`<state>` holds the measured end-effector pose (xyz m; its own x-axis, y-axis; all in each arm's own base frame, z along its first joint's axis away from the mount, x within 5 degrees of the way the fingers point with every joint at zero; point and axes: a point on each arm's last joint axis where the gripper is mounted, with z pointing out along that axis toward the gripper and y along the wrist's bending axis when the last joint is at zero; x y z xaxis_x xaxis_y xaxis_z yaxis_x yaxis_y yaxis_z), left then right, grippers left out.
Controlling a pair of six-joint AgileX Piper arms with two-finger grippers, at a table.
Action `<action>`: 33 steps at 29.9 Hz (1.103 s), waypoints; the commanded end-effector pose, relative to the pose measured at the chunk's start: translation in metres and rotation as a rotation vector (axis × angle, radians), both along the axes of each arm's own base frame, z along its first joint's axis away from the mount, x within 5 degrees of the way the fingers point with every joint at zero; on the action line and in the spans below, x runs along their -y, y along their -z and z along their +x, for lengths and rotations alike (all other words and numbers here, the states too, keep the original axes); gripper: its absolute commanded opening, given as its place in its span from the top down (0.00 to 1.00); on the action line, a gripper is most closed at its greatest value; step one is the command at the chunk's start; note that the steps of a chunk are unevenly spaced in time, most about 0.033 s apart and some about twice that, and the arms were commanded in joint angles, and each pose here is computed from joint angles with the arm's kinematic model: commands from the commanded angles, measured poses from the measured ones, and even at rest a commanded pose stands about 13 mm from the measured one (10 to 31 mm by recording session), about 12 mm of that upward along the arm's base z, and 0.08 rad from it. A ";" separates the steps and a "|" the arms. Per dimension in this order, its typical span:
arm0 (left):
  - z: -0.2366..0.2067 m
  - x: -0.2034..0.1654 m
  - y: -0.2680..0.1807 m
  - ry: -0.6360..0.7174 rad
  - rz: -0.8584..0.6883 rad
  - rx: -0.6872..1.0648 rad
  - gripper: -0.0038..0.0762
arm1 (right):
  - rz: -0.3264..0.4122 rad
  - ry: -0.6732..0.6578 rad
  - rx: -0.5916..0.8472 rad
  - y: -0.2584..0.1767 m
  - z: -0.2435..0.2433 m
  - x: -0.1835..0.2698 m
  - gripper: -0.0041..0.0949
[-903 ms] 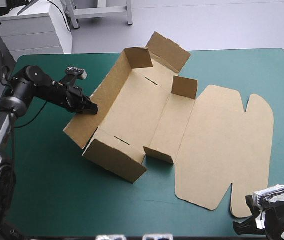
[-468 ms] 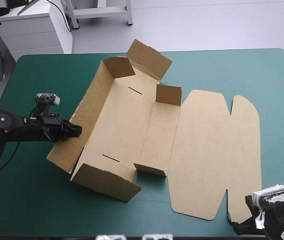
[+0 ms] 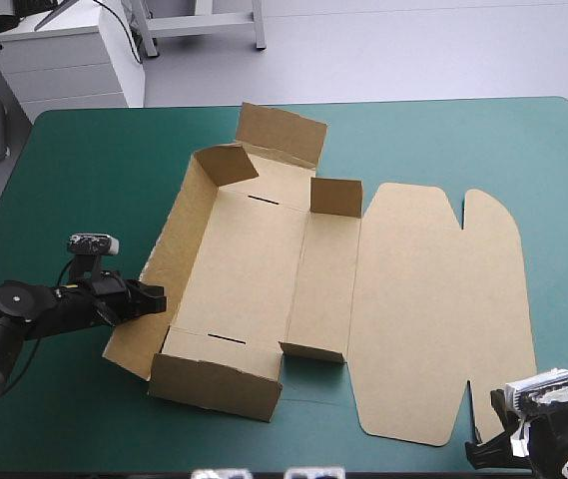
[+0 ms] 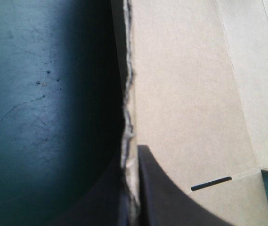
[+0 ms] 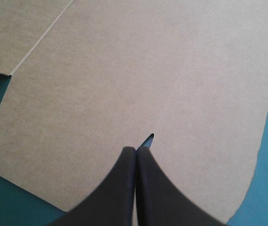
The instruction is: Fold the box
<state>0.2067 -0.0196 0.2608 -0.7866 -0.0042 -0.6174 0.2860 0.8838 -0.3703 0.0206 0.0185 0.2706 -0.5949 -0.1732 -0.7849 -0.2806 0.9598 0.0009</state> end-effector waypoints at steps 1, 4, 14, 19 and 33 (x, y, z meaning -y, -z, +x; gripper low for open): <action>0.004 0.000 -0.014 -0.042 -0.037 0.069 0.94 | 0.016 0.001 0.069 -0.011 0.004 -0.001 0.98; 0.004 0.000 -0.014 -0.045 -0.038 0.067 0.85 | 0.016 0.001 0.069 -0.011 0.004 -0.001 0.98; 0.017 -0.005 -0.044 -0.070 0.003 0.199 0.22 | 0.016 0.001 0.069 -0.011 0.004 -0.001 0.98; 0.020 -0.005 -0.074 -0.003 0.067 0.230 0.25 | 0.016 0.001 0.069 -0.011 0.004 -0.001 0.98; 0.088 -0.025 -0.073 0.141 0.120 -0.242 0.30 | 0.016 0.001 0.069 -0.011 0.004 -0.001 0.98</action>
